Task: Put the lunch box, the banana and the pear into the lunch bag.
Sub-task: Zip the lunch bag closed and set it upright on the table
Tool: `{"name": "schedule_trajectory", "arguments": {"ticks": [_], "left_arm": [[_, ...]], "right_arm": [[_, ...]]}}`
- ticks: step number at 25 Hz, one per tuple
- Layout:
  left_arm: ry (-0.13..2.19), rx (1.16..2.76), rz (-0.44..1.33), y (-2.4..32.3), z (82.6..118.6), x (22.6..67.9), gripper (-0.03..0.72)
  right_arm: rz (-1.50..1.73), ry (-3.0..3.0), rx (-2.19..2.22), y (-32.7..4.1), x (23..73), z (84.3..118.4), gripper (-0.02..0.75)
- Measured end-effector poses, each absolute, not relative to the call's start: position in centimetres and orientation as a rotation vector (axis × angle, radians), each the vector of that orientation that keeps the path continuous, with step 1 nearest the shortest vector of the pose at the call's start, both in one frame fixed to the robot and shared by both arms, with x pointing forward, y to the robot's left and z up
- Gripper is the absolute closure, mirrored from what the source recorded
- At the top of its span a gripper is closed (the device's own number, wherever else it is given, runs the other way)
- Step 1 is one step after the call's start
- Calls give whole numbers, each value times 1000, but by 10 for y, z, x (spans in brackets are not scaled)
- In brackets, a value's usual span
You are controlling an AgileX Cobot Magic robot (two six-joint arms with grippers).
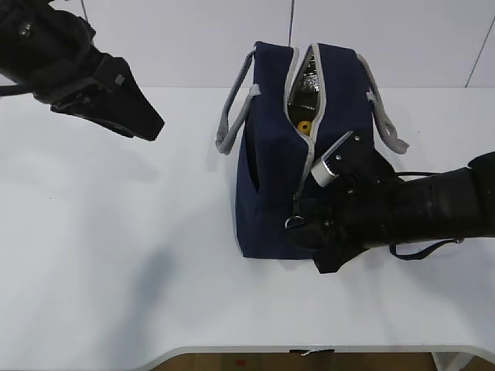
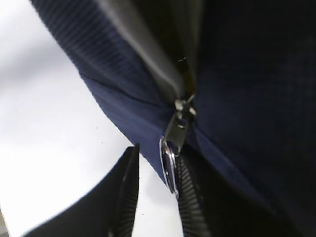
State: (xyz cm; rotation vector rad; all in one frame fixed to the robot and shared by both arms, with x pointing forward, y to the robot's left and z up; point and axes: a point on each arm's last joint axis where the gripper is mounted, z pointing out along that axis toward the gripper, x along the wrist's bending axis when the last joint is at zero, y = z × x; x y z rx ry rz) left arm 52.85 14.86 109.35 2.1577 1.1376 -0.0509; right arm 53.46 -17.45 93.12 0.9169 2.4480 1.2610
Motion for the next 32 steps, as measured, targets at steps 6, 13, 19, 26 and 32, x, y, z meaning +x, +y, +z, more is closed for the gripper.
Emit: {"name": "schedule_trajectory", "arguments": {"ticks": [6, 13, 19, 26, 32], "left_arm": [[1138, 2158, -51, 149, 1094, 529, 370], [1138, 2158, -51, 149, 1094, 529, 371], [1137, 2159, -53, 149, 1093, 528, 371], [1137, 2159, -53, 149, 1093, 528, 371], [1137, 2159, -53, 149, 1093, 528, 371]], "right_arm": [[1233, 2458, 902, -176, 534, 930, 518], [1231, 2460, 900, -176, 534, 930, 519], [1217, 2475, 876, -176, 534, 929, 519], [1211, 2478, 870, -176, 534, 929, 629], [1209, 2478, 871, -176, 534, 929, 731]]}}
